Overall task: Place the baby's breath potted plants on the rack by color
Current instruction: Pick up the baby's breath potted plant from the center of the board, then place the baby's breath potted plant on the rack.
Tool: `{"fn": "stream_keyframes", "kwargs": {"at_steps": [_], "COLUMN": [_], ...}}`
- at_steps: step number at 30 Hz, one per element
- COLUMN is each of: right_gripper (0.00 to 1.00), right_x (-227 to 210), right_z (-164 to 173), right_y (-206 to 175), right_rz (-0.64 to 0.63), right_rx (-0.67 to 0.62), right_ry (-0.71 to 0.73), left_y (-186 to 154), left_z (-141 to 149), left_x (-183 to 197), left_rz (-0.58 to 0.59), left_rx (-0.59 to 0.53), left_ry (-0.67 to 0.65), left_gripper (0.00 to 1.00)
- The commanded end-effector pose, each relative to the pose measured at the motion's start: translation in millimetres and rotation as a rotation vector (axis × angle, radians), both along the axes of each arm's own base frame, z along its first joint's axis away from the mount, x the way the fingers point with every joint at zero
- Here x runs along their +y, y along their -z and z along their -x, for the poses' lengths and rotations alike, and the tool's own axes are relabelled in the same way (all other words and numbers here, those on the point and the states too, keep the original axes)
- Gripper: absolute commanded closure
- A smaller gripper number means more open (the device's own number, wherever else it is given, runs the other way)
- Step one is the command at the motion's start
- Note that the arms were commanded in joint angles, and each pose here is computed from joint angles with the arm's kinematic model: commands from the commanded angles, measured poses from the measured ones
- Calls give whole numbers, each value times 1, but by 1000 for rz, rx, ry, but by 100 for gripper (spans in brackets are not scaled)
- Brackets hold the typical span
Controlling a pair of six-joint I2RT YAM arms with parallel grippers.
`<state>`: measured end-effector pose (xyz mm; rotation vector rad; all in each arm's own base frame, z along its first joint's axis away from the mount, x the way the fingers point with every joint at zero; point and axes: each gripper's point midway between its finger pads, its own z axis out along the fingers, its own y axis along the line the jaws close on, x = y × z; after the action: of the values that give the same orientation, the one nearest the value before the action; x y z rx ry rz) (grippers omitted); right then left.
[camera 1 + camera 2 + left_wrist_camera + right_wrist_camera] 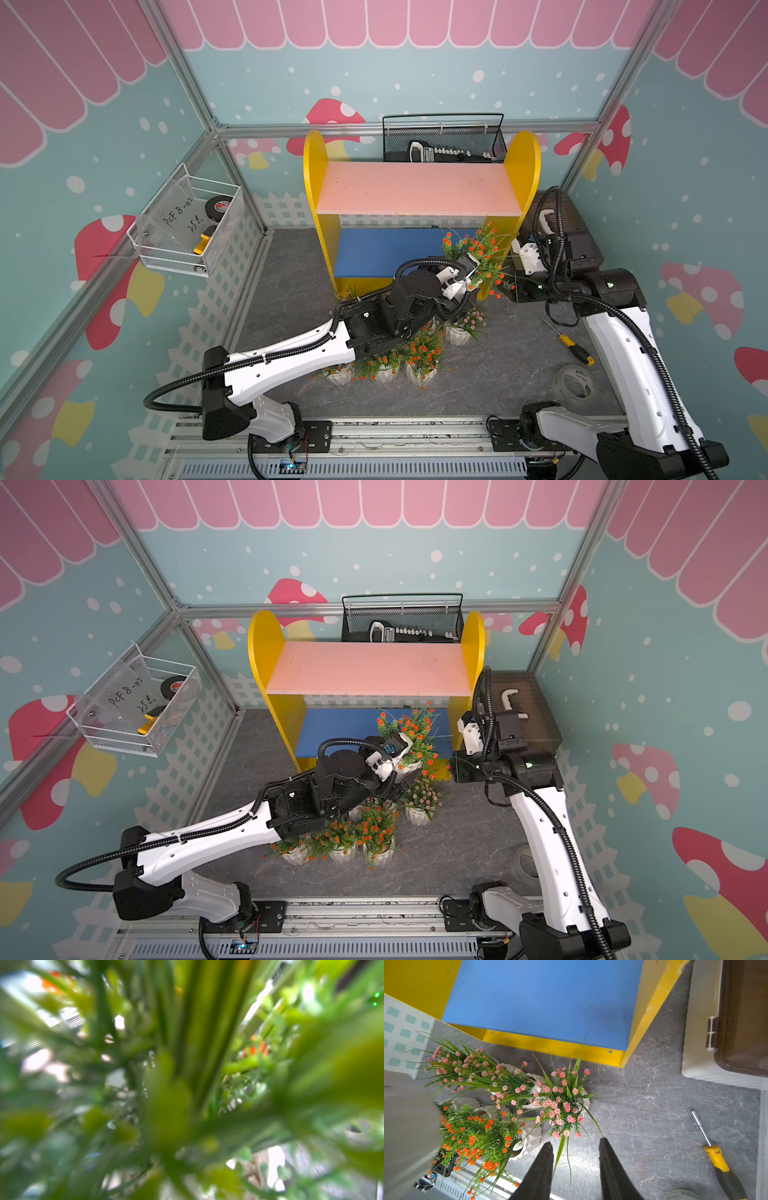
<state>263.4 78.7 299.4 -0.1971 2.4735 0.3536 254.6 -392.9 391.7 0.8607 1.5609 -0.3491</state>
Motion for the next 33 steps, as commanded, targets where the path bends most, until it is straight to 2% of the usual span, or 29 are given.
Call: {"fn": "stream_keyframes", "kwargs": {"at_steps": [1,9,11,24,33], "right_gripper": [63,63,63,63,63], "right_x": [-3,-7,-7,2,1], "right_z": [1,12,13,17,24], "right_y": [0,15,18,40,45], "right_rz": [-2,9,8,-47,-53], "right_rx": [-39,-41,-49,-32,-29], "right_ry": [12,23,21,1,8], "left_y": [-62,-98,-106,-148,-156], "left_z": [-2,-29,-32,-91,-137], "left_x": [17,19,14,-1,-10], "left_rz": [131,172,184,278,390], "left_rx": [-43,-48,-42,-68,-43], "left_ry": [-11,-44,-18,-60,-62], "left_gripper": [60,60,60,63,64]}}
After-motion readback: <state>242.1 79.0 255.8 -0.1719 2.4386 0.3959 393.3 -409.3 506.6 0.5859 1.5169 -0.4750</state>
